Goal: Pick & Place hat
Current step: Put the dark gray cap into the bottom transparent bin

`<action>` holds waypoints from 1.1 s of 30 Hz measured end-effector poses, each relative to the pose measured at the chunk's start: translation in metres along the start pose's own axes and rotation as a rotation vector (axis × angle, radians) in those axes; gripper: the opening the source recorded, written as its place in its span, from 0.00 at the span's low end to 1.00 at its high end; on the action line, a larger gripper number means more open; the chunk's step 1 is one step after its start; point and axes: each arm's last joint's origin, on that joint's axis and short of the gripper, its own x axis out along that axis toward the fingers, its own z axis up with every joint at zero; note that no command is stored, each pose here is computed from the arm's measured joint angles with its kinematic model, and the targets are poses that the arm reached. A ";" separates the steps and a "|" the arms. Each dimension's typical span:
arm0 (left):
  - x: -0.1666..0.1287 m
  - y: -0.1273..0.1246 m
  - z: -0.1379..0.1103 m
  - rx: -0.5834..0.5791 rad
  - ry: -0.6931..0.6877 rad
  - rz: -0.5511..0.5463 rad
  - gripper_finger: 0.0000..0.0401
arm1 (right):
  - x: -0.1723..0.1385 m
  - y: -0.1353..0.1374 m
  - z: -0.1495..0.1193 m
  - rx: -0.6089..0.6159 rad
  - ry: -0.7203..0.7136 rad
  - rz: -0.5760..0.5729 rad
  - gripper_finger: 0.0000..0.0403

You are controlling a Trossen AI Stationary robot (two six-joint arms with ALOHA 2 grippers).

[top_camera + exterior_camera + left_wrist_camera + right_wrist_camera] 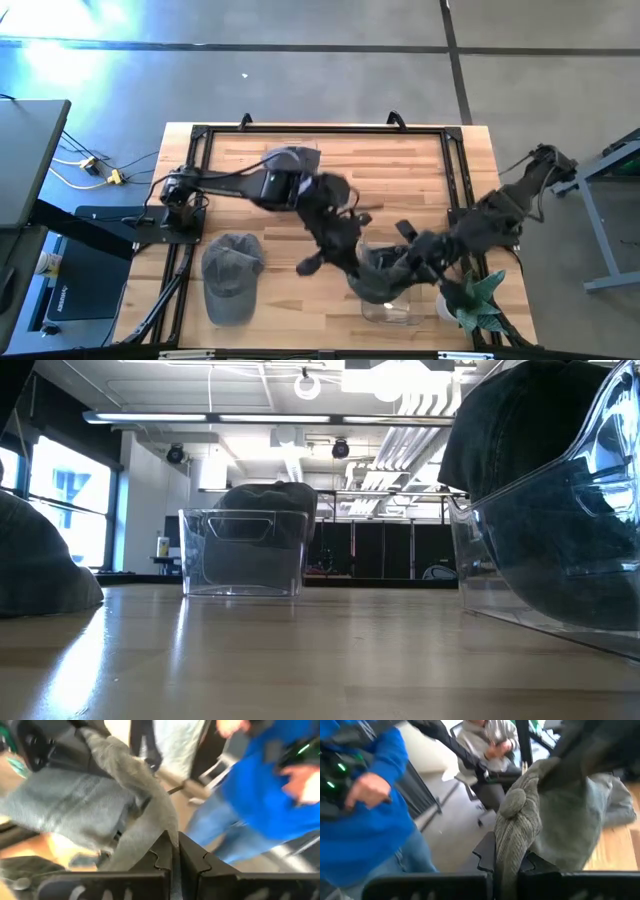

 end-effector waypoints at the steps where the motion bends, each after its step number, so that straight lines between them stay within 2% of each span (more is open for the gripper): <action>1: 0.005 -0.003 -0.002 0.030 0.019 0.039 0.02 | 0.002 0.003 -0.004 -0.006 0.018 -0.013 0.02; 4: 0.018 -0.011 -0.007 0.084 0.073 0.134 0.01 | 0.008 0.010 -0.015 -0.026 0.071 -0.061 0.01; 8: 0.023 -0.008 -0.003 0.123 0.013 0.148 0.00 | 0.012 0.018 -0.027 -0.030 0.130 -0.106 0.01; 12: 0.028 -0.003 -0.006 0.126 0.020 0.196 0.00 | 0.013 0.026 -0.038 -0.006 0.167 -0.132 0.01; 18: 0.057 0.016 -0.022 0.124 0.027 0.224 0.00 | 0.010 0.036 -0.053 -0.028 0.246 -0.171 0.02; 25: 0.068 0.017 -0.022 0.147 -0.008 0.263 0.00 | 0.011 0.035 -0.073 -0.093 0.304 -0.228 0.01; 29: 0.076 0.027 -0.034 0.112 0.036 0.288 0.00 | 0.016 0.029 -0.088 -0.125 0.349 -0.249 0.02; 33: 0.083 0.031 -0.036 0.081 0.013 0.271 0.00 | 0.019 0.025 -0.096 -0.128 0.369 -0.250 0.04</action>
